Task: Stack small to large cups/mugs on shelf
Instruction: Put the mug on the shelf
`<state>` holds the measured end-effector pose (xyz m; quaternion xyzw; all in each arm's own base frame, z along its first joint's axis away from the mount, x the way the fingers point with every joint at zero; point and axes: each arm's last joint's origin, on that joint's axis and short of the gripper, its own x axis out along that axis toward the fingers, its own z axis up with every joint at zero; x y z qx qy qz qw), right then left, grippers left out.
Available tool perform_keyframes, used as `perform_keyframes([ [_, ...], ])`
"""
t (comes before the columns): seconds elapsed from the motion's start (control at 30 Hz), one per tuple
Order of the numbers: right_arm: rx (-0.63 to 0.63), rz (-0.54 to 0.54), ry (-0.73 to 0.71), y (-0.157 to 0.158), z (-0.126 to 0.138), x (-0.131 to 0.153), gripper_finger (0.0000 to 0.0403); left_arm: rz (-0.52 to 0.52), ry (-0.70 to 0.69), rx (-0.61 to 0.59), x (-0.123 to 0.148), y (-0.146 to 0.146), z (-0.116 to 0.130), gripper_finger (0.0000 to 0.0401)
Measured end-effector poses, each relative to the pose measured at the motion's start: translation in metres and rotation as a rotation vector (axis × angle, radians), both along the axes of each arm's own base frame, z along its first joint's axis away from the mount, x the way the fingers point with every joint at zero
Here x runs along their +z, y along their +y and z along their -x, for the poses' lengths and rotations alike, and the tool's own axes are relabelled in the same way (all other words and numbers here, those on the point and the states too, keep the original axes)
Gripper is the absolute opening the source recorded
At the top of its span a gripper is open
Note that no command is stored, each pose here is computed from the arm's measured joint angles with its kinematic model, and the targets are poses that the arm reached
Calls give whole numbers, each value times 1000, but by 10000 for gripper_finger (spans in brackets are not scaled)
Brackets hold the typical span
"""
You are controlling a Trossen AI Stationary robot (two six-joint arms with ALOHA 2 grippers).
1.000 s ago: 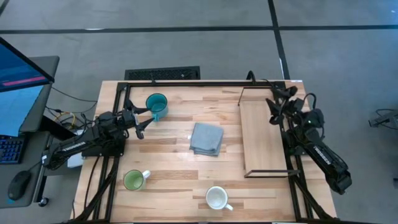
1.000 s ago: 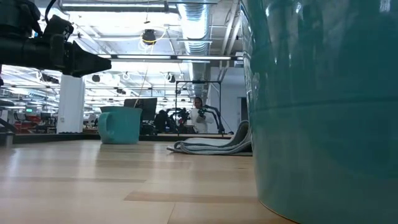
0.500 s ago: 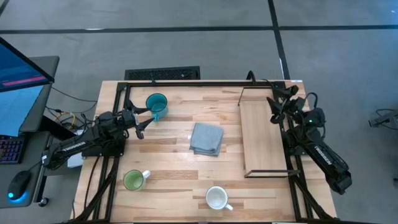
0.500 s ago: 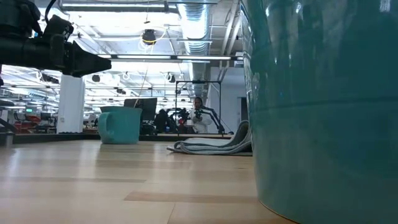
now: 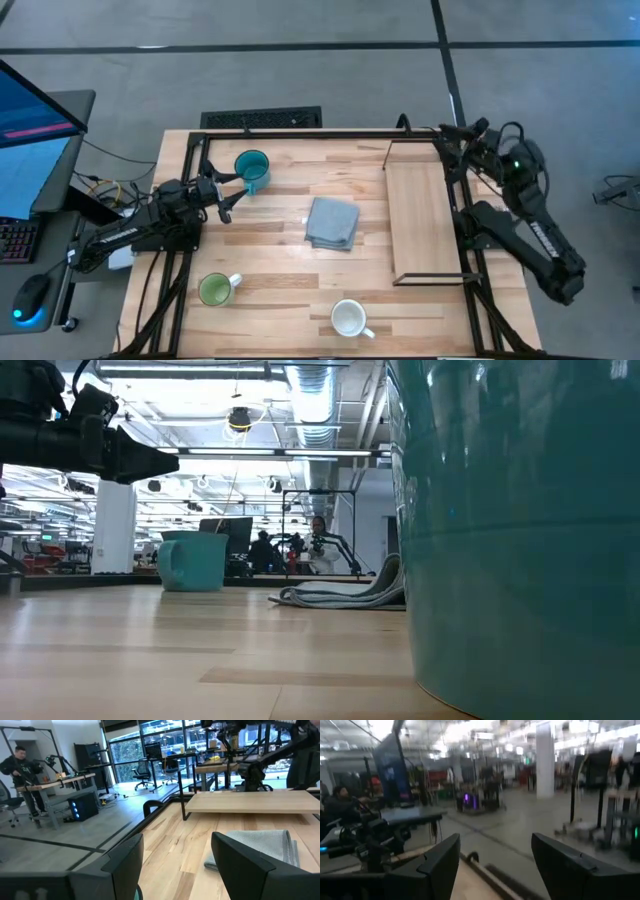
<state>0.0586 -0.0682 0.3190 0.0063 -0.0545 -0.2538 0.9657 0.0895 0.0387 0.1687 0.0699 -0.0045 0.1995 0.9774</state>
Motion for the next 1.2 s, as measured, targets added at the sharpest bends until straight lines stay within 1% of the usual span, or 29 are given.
perform_keyframes([
  [0.1, 2, -66, 90, -9, -6, 6, 270, 0, 0, 0, 0, 0, 0, 226],
  [0.17, 18, -110, 178, -14, -11, 5, 270, 0, 0, 0, 0, 0, 0, 226],
  [0.23, 53, -183, 267, -18, -17, -1, 270, 0, 0, 0, 0, 0, 0, 226],
  [0.3, 101, -270, 346, -20, -24, -10, 270, 0, 0, 0, 0, 0, 0, 226],
  [0.37, 158, -331, 406, -19, -31, -18, 270, 0, 0, 0, 0, 0, 0, 226],
  [0.5, 320, -369, 491, -8, -50, -26, 270, 0, 0, 0, 0, 0, 0, 226],
  [0.63, 475, -339, 560, 7, -73, -31, 270, 1, -1, 0, 0, 0, 0, 226],
  [0.73, 506, -293, 606, 17, -89, -35, 270, 1, -1, 0, 0, 0, 0, 226],
  [0.8, 490, -262, 643, 23, -98, -38, 270, 2, -1, 0, 0, 0, 0, 226],
  [0.87, 447, -234, 677, 27, -106, -41, 270, 8, -4, 0, 0, 0, 0, 226],
  [0.97, 372, -226, 699, 29, -117, -46, 270, 23, -10, -1, 0, 0, 0, 226],
  [1.07, 361, -210, 677, 32, -127, -58, 270, 39, -17, -1, 0, 0, 0, 226],
  [1.2, 375, -123, 611, 35, -135, -74, 270, 75, -33, -3, 0, 0, 0, 226],
])
